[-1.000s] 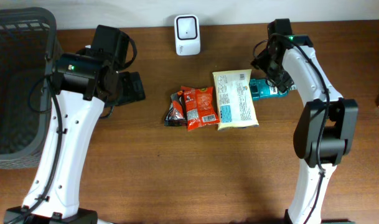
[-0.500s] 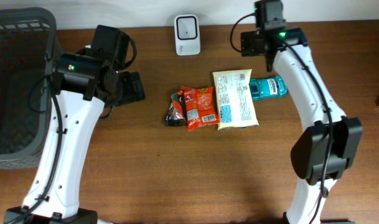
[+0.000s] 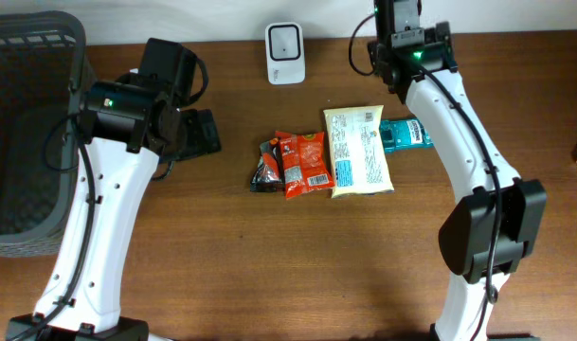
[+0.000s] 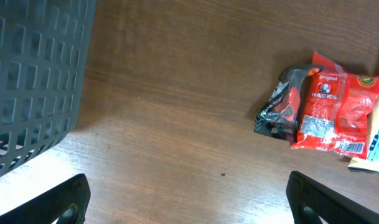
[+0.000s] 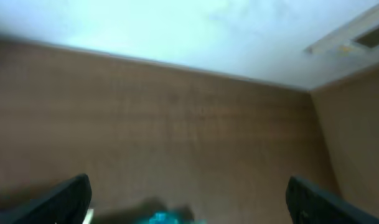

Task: Scan the item barcode
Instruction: 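Move the right gripper to the blue mouthwash bottle and grasp it, then lift the mouthwash upright and present its label to the scanner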

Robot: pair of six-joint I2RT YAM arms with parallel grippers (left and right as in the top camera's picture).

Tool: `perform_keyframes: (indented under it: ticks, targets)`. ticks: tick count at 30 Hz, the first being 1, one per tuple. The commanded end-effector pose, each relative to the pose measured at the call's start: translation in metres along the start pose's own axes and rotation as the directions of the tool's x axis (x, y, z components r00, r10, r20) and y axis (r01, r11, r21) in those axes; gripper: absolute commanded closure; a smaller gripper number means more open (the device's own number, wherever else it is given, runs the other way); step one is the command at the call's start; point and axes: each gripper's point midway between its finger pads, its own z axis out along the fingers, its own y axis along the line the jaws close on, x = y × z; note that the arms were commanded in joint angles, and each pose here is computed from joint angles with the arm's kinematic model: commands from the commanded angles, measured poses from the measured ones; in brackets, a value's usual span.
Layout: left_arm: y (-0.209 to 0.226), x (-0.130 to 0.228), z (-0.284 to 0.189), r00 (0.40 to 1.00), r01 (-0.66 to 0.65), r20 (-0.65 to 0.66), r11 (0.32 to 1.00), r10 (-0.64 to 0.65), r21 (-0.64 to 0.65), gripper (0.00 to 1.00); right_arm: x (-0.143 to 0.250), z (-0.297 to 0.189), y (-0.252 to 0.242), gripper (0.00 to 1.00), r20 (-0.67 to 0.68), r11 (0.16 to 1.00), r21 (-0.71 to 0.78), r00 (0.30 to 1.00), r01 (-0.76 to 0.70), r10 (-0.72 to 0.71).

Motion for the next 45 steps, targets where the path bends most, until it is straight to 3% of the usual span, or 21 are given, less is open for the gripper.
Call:
perform_keyframes:
  ticks: [1, 3, 6, 8, 10, 13, 15, 18, 22, 29, 31, 34, 37, 41, 43, 45]
  targets:
    - [0.003, -0.002, -0.002, 1.0, -0.011, 0.012, 1.0, 0.011, -0.007, 0.01, 0.02, -0.004, -0.039, 0.01, -0.067, 0.953, 0.072, 0.952, -0.296, 0.3]
    - [0.003, -0.002, -0.002, 1.0, -0.011, 0.013, 1.0, 0.011, -0.006, 0.01, 0.058, 0.01, -0.044, 0.01, -0.247, 0.817, 0.024, 0.788, -0.577, 0.564]
    - [0.003, -0.002, -0.002, 1.0, -0.011, 0.012, 1.0, 0.011, -0.007, 0.01, 0.063, 0.005, -0.012, 0.01, -0.489, 0.647, -0.253, 0.672, -0.719, 0.556]
    - [0.003, -0.002, -0.002, 1.0, -0.011, 0.012, 1.0, 0.011, -0.007, 0.01, 0.07, 0.005, -0.015, 0.19, -0.535, 0.61, -0.265, 0.64, -0.747, 0.551]
    - [0.003, -0.002, -0.002, 1.0, -0.011, 0.013, 1.0, 0.011, -0.006, 0.01, 0.081, 0.009, -0.011, 0.18, -0.576, 0.562, -0.191, 0.556, -0.805, 0.599]
    - [0.003, -0.002, -0.002, 1.0, -0.011, 0.013, 1.0, 0.011, -0.006, 0.01, 0.115, 0.019, 0.018, 0.18, -0.645, 0.433, 0.054, 0.3, -0.9, 0.703]
    - [0.003, -0.002, -0.002, 1.0, -0.011, 0.013, 1.0, 0.011, -0.006, 0.01, 0.135, 0.029, 0.033, 0.18, -0.644, 0.377, 0.185, 0.178, -0.907, 0.744]
    - [0.003, -0.002, -0.002, 1.0, -0.011, 0.012, 1.0, 0.011, -0.007, 0.01, 0.16, 0.05, 0.045, 0.17, -0.616, 0.329, 0.317, 0.071, -0.89, 0.784]
    - [0.003, -0.002, -0.002, 1.0, -0.011, 0.012, 1.0, 0.011, -0.007, 0.01, 0.184, 0.074, 0.058, 0.15, -0.597, 0.314, 0.398, 0.017, -0.862, 0.802]
    - [0.003, -0.002, -0.002, 1.0, -0.011, 0.012, 1.0, 0.011, -0.007, 0.01, 0.221, 0.094, 0.064, 0.14, -0.577, 0.368, 0.479, 0.03, -0.797, 0.816]
    - [0.003, -0.002, -0.002, 1.0, -0.011, 0.012, 1.0, 0.011, -0.007, 0.01, 0.229, 0.094, 0.049, 0.14, -0.564, 0.413, 0.493, 0.081, -0.766, 0.822]
    - [0.003, -0.002, -0.002, 1.0, -0.011, 0.012, 1.0, 0.011, -0.007, 0.01, 0.224, 0.099, 0.022, 0.15, -0.64, 0.565, 0.376, 0.235, -0.735, 0.731]
    - [0.003, -0.002, -0.002, 1.0, -0.011, 0.012, 1.0, 0.011, -0.007, 0.01, 0.225, 0.098, 0.012, 0.15, -0.711, 0.656, 0.267, 0.315, -0.706, 0.628]
    - [0.003, -0.002, -0.002, 1.0, -0.011, 0.012, 1.0, 0.011, -0.007, 0.01, 0.223, 0.081, 0.044, 0.06, -0.795, 0.623, 0.214, 0.236, -0.753, 0.558]
    - [0.003, -0.002, -0.002, 1.0, -0.011, 0.012, 1.0, 0.011, -0.007, 0.01, 0.234, 0.07, 0.056, 0.07, -0.787, 0.582, 0.317, 0.134, -0.749, 0.602]
    - [0.003, -0.002, -0.002, 1.0, -0.011, 0.012, 1.0, 0.011, -0.007, 0.01, 0.242, 0.065, 0.066, 0.11, -0.77, 0.559, 0.384, 0.078, -0.735, 0.633]
